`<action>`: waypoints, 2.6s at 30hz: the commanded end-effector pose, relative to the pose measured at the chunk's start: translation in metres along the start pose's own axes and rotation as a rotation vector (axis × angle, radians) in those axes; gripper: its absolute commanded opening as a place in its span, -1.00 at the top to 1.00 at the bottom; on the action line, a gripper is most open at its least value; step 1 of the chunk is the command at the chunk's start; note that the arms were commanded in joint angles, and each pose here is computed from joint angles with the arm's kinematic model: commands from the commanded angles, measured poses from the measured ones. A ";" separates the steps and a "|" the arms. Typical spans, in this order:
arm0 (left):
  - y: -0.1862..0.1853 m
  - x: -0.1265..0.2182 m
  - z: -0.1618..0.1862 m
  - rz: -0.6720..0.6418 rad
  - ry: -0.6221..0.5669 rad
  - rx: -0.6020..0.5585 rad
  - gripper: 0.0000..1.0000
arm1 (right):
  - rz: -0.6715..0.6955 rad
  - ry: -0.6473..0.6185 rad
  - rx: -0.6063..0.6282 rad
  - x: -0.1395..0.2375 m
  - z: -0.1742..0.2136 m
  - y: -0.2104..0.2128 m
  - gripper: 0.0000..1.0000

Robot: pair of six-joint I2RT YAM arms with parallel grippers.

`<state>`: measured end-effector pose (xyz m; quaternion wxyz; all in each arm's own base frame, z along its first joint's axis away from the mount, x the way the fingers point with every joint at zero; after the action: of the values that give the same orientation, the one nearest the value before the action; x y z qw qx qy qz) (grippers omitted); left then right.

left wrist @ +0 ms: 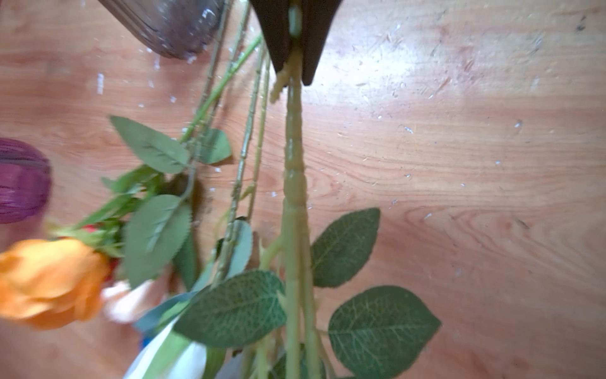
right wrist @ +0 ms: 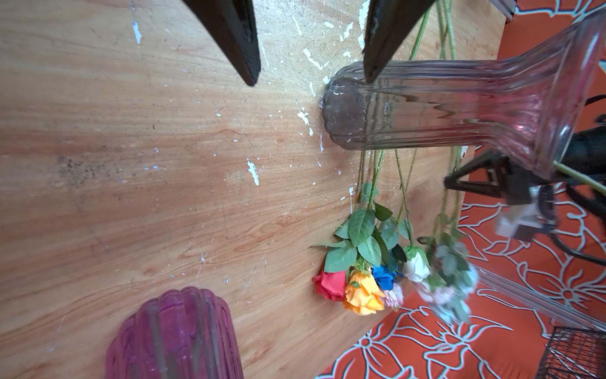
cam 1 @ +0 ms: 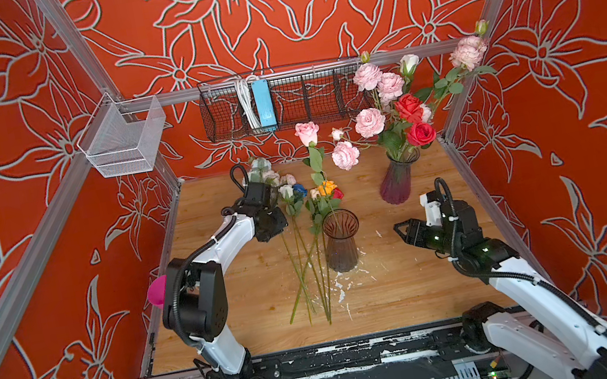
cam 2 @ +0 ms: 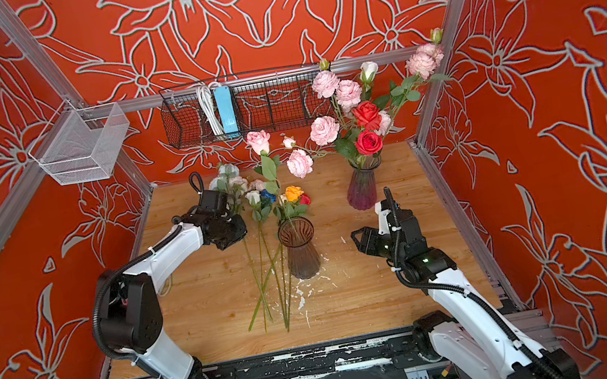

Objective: Arrange the flowers into the vase
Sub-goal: 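Move the left gripper back to the pile and close it on another stem, then lift the pale blue-white rose high out of the pile with the left gripper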

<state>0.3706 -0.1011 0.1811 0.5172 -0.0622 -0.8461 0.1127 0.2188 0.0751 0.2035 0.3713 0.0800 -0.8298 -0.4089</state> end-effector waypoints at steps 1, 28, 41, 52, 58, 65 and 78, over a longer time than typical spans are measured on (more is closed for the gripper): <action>0.005 -0.003 -0.004 -0.024 0.015 -0.005 0.83 | -0.038 -0.024 0.016 0.003 -0.007 0.012 -0.04; 0.030 -0.058 -0.013 -0.159 0.153 0.019 0.15 | -0.010 -0.033 0.041 0.011 -0.004 0.008 -0.08; 0.043 -0.078 -0.034 -0.139 0.109 0.101 0.73 | -0.005 -0.028 0.059 0.017 0.000 0.007 -0.02; 0.023 0.009 -0.036 -0.028 -0.064 0.049 0.99 | -0.062 -0.032 0.043 0.018 -0.003 0.016 -0.02; 0.015 0.073 -0.012 0.078 -0.227 0.023 1.00 | -0.197 -0.004 0.066 0.023 0.002 0.027 -0.04; -0.005 0.180 0.024 0.218 -0.670 -0.133 0.99 | -0.631 0.103 0.171 0.052 0.020 0.061 -0.18; -0.089 0.369 0.000 0.496 -1.274 -0.456 1.00 | -0.486 -0.078 0.084 0.049 0.011 0.041 -0.22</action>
<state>0.2083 -0.0927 0.4793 -0.0617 -0.2486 -0.9618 0.0965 0.1833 0.0928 0.2517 0.2526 0.3028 -0.8032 -0.4465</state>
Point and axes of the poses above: each gripper's point midway between its finger pads, its own x axis back along the fingers, its own y axis along the line the jaws close on, z = x × y, the point moved 8 cm from there along x, back along the fingers, and after that the axes turned 15 degrees about -x, right-handed, at the moved point
